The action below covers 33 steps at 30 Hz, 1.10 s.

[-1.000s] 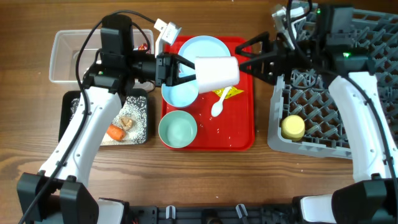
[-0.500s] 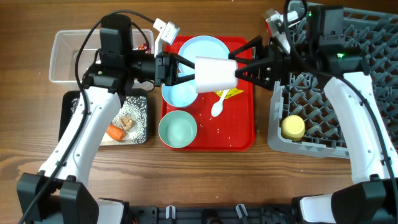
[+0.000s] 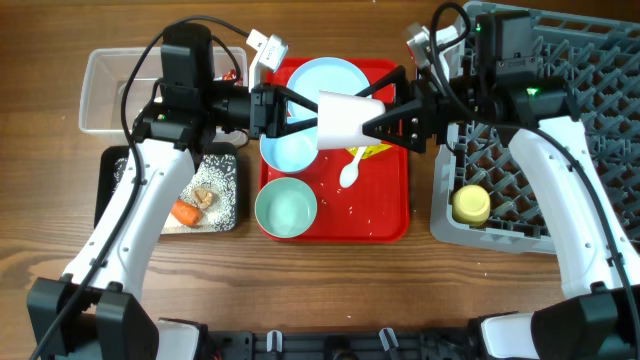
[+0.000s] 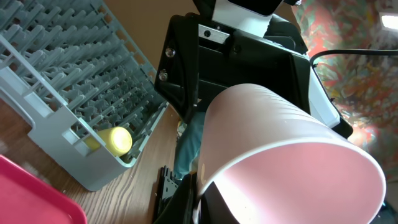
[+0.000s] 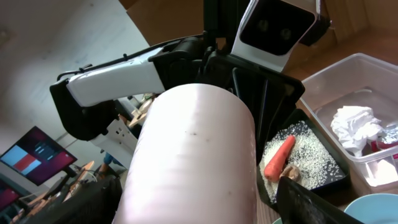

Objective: Sort waste into correct bins and load items into the dishwasher rack
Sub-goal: 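Hand the pink cup from the left gripper to the right gripper, then carry the pink cup with the right gripper and set it in the rack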

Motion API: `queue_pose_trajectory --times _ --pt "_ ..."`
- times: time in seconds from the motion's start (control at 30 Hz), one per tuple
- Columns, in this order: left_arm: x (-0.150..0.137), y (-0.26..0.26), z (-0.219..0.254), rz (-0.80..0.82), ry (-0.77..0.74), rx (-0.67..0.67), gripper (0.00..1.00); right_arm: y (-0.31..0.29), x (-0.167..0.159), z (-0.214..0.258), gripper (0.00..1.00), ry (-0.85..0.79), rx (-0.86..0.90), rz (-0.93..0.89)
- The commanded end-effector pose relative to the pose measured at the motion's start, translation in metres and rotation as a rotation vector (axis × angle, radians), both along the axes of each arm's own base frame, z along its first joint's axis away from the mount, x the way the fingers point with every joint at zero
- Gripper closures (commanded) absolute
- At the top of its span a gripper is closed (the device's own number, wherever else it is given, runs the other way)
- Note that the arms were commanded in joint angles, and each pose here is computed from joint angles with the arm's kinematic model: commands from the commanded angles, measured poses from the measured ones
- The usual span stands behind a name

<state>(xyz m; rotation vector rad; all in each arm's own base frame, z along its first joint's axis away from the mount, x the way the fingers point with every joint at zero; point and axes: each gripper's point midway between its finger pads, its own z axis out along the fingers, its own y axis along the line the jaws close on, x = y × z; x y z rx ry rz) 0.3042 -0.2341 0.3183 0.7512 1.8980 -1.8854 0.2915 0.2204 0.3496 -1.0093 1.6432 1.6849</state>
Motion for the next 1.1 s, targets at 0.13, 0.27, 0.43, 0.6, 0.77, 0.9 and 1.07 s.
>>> queue_pose_trajectory --times 0.13,0.27,0.43,0.6,0.77,0.9,1.07 --pt "0.001 0.001 0.003 0.006 -0.033 -0.002 0.96 0.015 -0.004 -0.008 0.18 -0.025 -0.032 0.021" --pt "0.001 0.001 0.003 0.006 -0.033 -0.002 0.96 0.016 -0.005 -0.008 0.22 -0.026 -0.034 0.024" --pt "0.001 0.001 0.003 0.006 -0.033 -0.002 0.96 0.016 -0.004 -0.009 0.31 -0.026 -0.034 0.023" --pt "0.001 0.0 0.003 0.01 -0.033 0.001 0.96 0.016 -0.003 -0.01 0.36 -0.028 -0.042 0.016" --pt "0.003 0.0 0.002 0.02 -0.034 0.006 0.68 0.016 0.0 -0.013 0.36 -0.035 -0.062 -0.001" --pt "0.006 0.0 0.0 0.036 -0.035 0.014 0.67 0.015 0.004 -0.017 0.36 -0.04 -0.087 -0.023" --pt "0.006 0.0 0.0 0.036 -0.035 0.015 0.65 0.0 0.021 -0.024 0.36 -0.041 -0.13 -0.106"
